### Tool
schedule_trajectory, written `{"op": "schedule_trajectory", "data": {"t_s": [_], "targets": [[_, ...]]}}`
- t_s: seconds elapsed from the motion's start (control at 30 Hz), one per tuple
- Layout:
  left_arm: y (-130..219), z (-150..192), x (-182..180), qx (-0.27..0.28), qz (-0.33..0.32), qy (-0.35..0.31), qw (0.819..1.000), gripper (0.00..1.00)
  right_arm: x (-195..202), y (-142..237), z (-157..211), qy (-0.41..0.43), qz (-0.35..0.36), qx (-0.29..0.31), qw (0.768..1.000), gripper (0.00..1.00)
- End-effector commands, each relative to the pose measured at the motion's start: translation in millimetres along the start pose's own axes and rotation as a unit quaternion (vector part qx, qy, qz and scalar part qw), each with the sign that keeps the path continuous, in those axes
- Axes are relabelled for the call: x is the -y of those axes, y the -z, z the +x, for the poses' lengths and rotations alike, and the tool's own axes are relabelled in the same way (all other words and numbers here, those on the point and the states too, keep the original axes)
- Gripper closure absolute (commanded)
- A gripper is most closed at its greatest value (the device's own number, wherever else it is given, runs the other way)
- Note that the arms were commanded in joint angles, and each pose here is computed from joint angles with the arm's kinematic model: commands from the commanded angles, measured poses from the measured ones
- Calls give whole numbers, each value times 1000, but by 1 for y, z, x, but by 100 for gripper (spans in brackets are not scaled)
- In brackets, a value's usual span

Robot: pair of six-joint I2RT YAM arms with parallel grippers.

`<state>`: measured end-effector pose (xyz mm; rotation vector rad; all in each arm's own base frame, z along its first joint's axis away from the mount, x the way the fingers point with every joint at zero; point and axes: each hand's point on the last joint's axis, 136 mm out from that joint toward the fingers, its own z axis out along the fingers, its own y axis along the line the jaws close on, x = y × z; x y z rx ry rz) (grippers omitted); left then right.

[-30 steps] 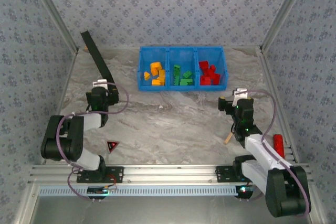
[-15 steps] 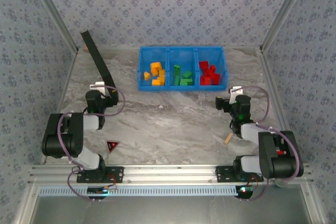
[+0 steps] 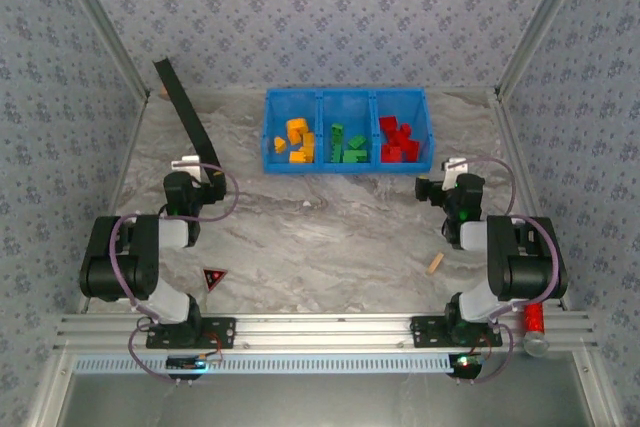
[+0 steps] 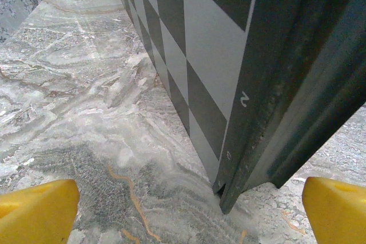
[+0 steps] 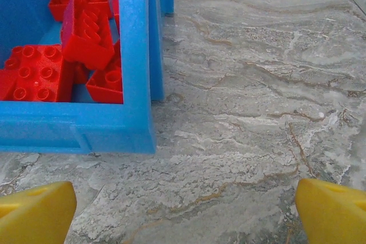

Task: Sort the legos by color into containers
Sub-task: Reset both arms

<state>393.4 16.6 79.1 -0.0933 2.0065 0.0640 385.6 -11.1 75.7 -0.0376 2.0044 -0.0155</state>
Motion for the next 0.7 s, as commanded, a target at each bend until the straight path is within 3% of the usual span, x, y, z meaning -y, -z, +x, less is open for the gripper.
{"op": "schedule_trajectory", "data": {"t_s": [0.0,0.67], "targets": [[0,-10,1,21,7,2,1000,0,-1,-2,-9,-8,-4,11,1000,0],[0,-10,0,20,6,2,1000,0,-2,-2,-9,-1,5,11,1000,0]]}}
